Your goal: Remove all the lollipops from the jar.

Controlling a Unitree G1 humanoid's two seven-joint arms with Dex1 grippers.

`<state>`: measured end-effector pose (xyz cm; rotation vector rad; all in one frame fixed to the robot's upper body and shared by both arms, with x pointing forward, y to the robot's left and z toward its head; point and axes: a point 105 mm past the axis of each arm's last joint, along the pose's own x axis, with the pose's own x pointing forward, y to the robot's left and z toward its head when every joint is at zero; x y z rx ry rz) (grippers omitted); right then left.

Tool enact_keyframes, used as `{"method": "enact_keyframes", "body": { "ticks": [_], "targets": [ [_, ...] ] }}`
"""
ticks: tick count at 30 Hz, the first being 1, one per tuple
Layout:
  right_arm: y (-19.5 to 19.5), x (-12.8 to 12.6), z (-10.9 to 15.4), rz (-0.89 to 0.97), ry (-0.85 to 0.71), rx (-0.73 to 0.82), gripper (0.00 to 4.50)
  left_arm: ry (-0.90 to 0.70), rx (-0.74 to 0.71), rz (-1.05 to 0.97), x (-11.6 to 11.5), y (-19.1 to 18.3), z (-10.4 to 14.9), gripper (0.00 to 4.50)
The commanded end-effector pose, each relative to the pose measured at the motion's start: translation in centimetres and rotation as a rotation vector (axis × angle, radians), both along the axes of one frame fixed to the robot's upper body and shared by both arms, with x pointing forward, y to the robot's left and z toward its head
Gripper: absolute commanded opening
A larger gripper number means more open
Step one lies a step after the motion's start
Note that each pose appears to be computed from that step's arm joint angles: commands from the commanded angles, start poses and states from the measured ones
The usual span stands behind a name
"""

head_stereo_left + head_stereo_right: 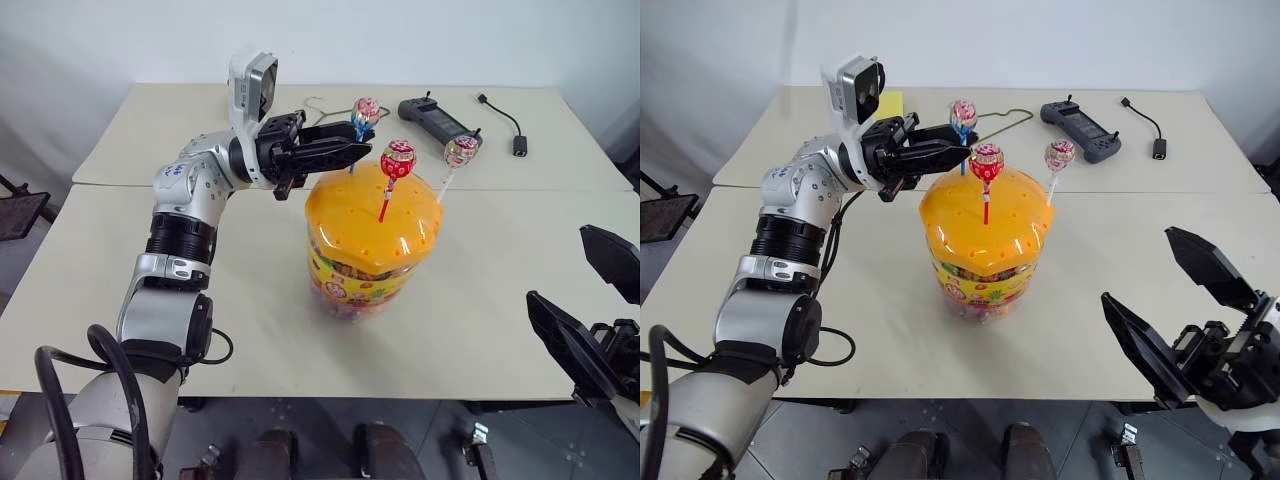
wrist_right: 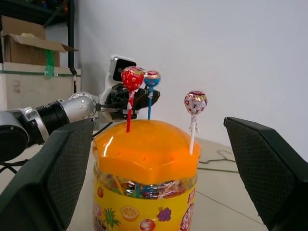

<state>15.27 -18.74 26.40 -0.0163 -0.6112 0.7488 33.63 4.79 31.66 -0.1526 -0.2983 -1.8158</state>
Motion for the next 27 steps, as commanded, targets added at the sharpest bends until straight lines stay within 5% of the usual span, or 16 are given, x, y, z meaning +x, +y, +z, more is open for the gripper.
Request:
{"method": "enact_keyframes", "body": {
  "ticks": [1, 7, 11, 14, 20, 23, 27],
  "targets": [
    [0.6, -0.7, 0.6, 0.026, -0.039, 0.009, 4.50, -0.005, -0.062, -0.028, -0.5, 0.2, 2.5, 0.03],
    [1.7, -0.2, 1.1, 0.147, -0.054, 0.039, 4.50, 0.149, -0.221, -0.133, -1.5, 2.0, 6.2, 0.03],
    [2.7, 0.6, 1.1, 0.271, -0.050, -0.012, 4.50, 0.175, -0.371, 0.058, 0.6, 3.9, 8.2, 0.03],
    [3.9, 1.1, 0.3, 0.424, -0.020, -0.147, 4.50, 0.141, -0.320, 0.333, 2.5, 7.5, 6.9, 0.03],
    [4.0, 2.1, -2.3, 0.617, 0.054, -0.367, 4.50, 0.249, 0.201, 0.816, 2.2, 15.9, -3.4, 0.03],
    [3.3, 2.7, -3.7, 0.655, 0.112, -0.438, 4.50, 0.405, 0.454, 1.017, -0.7, 21.0, -9.3, 0.03],
    [2.1, 4.0, -4.7, 0.620, 0.149, -0.479, 4.50, 0.587, 0.577, 1.154, -4.6, 23.8, -13.2, 0.03]
  ]
}}
